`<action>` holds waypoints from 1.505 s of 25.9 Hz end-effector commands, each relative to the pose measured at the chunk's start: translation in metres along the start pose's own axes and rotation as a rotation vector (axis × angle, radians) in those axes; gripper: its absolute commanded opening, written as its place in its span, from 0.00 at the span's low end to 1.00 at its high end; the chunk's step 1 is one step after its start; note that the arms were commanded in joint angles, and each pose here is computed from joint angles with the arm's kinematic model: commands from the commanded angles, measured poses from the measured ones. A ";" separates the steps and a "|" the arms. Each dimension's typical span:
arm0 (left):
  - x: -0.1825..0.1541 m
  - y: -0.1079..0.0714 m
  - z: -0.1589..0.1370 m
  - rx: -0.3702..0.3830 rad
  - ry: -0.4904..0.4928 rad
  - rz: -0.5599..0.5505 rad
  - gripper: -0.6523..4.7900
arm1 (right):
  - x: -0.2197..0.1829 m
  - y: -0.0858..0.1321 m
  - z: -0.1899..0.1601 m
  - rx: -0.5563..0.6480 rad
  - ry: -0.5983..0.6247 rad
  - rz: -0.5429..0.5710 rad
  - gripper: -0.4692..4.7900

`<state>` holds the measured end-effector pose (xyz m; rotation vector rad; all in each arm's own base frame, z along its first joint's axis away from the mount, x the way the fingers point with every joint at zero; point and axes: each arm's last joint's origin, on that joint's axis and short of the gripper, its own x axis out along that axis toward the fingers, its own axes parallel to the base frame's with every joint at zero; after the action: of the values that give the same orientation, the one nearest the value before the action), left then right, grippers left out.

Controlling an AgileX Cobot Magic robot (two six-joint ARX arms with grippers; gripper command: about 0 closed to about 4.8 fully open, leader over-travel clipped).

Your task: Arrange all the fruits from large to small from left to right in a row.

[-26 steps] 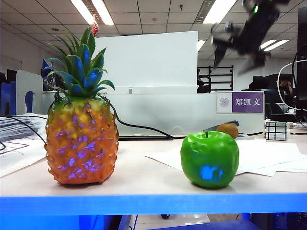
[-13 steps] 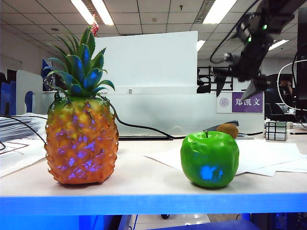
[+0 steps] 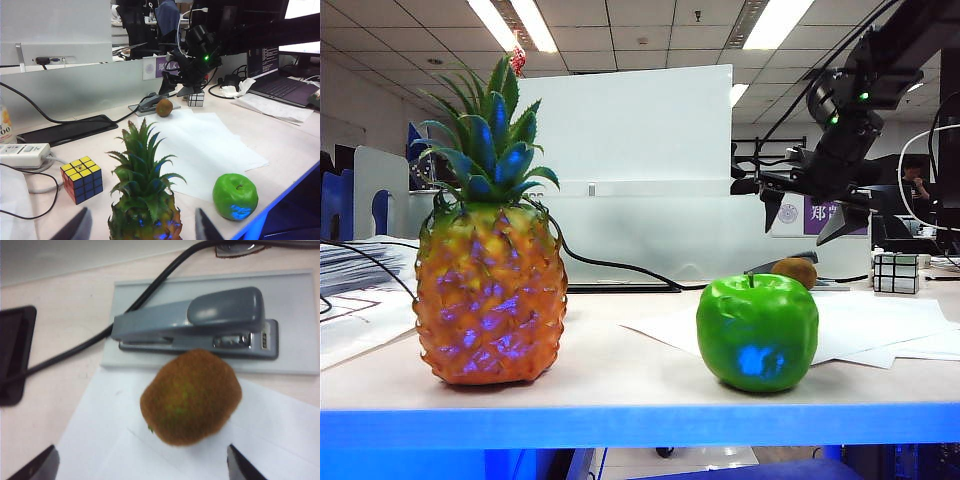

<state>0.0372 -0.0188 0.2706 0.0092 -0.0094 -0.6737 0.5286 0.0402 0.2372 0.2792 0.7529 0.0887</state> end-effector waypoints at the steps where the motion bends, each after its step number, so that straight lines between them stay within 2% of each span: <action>1: 0.000 0.000 0.001 0.006 -0.009 0.002 0.62 | 0.005 0.005 0.003 0.032 -0.056 0.024 0.91; 6: 0.000 0.000 0.001 0.006 -0.008 0.002 0.62 | 0.015 0.011 -0.002 0.023 -0.065 0.022 0.90; 19: 0.000 0.000 0.001 0.006 -0.008 0.000 0.62 | 0.028 0.005 -0.008 0.027 -0.081 -0.071 0.90; 34: 0.000 0.000 0.001 0.006 -0.009 0.000 0.62 | 0.042 0.001 -0.018 0.081 -0.069 -0.094 0.90; 39: 0.000 0.000 0.001 0.006 -0.009 0.000 0.62 | 0.047 -0.001 -0.021 0.084 -0.062 -0.097 0.83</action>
<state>0.0373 -0.0188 0.2702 0.0084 -0.0068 -0.6740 0.5473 0.0512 0.1888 0.3191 0.7296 -0.0445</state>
